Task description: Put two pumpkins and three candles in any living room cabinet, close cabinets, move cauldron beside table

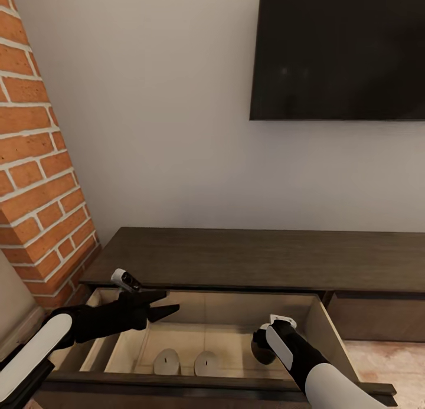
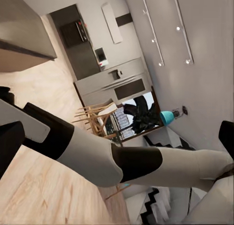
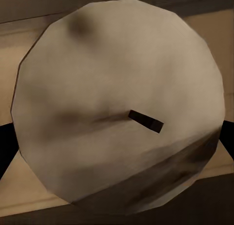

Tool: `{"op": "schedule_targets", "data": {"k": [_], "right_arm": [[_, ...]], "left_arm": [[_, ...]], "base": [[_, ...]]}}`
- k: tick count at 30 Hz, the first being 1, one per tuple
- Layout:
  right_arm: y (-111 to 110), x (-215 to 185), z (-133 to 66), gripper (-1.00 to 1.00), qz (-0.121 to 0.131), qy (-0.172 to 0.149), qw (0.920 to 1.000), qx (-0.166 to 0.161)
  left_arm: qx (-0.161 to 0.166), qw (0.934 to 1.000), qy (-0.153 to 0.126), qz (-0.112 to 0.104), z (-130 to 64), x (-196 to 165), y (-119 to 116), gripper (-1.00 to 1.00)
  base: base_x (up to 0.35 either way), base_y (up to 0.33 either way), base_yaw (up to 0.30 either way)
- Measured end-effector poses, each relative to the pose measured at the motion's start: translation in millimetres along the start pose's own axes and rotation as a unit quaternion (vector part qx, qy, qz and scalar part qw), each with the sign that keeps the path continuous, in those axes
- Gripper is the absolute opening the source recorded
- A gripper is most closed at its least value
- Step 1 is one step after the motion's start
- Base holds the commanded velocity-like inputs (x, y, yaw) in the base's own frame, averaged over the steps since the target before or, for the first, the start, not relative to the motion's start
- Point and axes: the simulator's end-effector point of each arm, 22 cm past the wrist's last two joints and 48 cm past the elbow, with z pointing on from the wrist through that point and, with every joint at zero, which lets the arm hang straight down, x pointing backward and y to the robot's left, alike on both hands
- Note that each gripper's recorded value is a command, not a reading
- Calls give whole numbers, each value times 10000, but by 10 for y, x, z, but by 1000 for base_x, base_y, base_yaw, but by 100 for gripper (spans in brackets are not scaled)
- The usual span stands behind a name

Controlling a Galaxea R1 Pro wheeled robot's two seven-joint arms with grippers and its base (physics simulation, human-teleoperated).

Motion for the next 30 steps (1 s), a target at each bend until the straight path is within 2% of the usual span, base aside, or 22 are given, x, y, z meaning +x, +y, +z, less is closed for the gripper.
{"op": "schedule_targets", "data": {"k": [5, 30], "right_arm": [[-2, 11, 16, -100, -5, 11, 10000, 6], [100, 44, 4, -100, -13, 36, 10000, -59]], "left_arm": [[135, 9999, 11, -34, -2, 17, -32, 100], [150, 9999, 7, -44, -8, 16, -32, 100]], "base": [[0, 0, 0], [48, 0, 0]]}}
